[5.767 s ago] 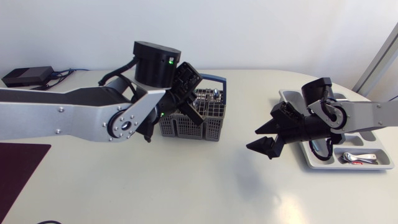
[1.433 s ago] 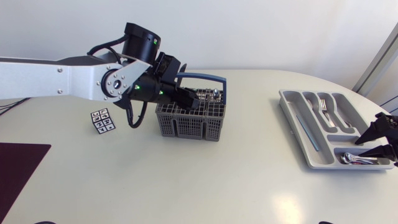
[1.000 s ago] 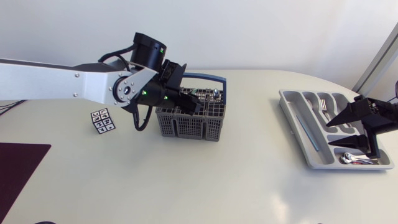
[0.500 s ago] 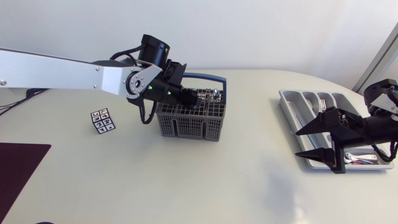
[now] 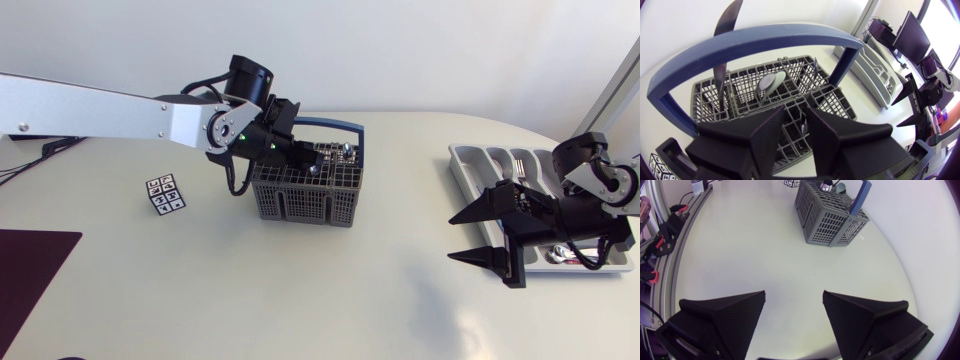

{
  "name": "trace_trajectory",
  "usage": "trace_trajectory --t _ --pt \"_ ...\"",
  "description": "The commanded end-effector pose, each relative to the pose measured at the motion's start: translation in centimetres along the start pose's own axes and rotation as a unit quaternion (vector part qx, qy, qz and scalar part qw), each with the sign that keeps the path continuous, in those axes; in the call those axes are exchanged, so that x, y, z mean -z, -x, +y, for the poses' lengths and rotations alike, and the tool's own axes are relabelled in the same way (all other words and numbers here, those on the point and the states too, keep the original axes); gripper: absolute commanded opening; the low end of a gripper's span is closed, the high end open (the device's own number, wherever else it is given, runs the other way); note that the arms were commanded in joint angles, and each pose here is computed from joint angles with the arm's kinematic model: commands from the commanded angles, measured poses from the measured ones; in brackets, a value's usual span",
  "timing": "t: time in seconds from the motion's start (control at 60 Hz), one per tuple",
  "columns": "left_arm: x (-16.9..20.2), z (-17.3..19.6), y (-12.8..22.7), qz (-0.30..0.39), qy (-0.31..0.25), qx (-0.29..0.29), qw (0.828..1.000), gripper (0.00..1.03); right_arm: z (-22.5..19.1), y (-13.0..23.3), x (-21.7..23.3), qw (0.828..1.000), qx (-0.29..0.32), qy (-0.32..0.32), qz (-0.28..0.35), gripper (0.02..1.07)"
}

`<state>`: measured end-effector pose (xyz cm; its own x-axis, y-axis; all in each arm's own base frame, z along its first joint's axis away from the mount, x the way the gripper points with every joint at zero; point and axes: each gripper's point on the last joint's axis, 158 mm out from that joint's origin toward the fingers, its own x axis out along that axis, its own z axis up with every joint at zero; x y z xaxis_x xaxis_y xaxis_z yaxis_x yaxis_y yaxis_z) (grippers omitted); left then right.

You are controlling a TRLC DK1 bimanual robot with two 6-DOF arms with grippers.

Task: Transfer all utensils from the basket to the drawer tray.

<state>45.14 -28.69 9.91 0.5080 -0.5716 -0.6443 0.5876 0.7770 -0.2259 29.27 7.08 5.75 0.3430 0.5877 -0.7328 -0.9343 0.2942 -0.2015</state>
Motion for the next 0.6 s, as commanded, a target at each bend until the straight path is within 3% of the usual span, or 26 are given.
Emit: trace_trajectory --t 0.0,0.233,0.383,0.583 --pt "0.1 -0.1 -0.7 0.008 0.01 0.005 1.0 0.27 0.8 -0.3 0.2 1.0 -0.005 -0.015 0.0 0.85" --pt "0.3 -0.6 -0.9 0.013 0.008 0.011 1.0 0.23 0.9 -0.2 0.2 1.0 -0.003 -0.012 0.001 0.85" --pt "0.0 -0.6 -0.6 0.009 0.007 0.011 1.0 0.07 1.2 -0.3 0.3 1.0 -0.006 -0.011 0.001 0.85" --pt "-0.6 -1.4 0.7 -0.002 0.014 0.032 0.999 0.06 1.5 -0.4 0.2 1.0 -0.008 -0.007 0.004 0.85"
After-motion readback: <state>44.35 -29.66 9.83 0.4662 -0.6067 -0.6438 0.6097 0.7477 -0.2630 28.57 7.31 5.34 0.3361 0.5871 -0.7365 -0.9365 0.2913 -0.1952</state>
